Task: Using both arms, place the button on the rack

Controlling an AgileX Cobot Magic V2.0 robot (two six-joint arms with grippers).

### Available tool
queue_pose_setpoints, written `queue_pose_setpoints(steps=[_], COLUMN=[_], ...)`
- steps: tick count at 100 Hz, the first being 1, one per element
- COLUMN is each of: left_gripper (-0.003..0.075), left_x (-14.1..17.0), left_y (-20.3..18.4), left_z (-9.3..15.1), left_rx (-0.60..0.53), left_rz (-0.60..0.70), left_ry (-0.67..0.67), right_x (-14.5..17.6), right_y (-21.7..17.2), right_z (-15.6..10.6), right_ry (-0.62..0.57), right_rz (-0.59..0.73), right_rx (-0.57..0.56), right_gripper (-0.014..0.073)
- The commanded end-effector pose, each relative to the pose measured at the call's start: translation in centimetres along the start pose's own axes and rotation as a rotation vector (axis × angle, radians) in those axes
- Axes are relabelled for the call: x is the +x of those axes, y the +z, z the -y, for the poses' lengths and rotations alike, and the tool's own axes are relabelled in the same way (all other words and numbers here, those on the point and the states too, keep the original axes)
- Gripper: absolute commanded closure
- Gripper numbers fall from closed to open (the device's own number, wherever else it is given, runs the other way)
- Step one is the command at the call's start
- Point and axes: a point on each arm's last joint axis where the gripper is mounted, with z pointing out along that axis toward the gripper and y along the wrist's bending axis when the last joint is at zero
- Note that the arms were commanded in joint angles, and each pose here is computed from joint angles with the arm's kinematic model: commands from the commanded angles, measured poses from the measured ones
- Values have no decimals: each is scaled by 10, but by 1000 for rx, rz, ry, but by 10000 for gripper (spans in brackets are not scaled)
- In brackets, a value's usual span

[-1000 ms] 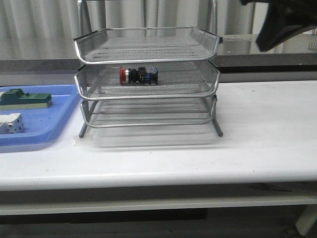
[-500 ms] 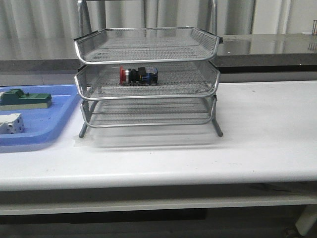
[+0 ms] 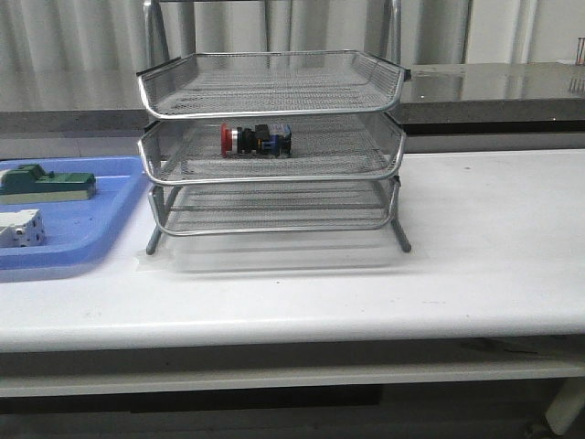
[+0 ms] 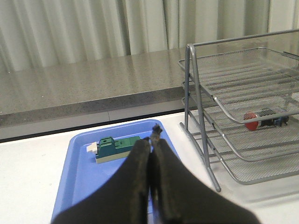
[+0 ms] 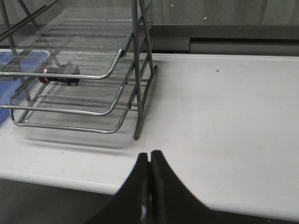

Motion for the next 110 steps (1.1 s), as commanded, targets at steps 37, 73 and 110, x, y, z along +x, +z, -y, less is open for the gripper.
queue_pose_setpoints(steps=[37,73,110], left_gripper=[741,741,741], left_x=[-14,-14,-14], left_y=[-1,-1,-1], left_z=[-3,-3,-3], left_rx=[-28,-28,-28], left_rz=[88,88,88], left_ry=[-24,-24,-24], right_x=[-12,-11,34], right_y=[-7,-9,-20], right_z=[0,0,5], right_ry=[-15,-15,-23], right_rz=[90,87,160], right_rx=[6,7,16], right_gripper=[655,655,655])
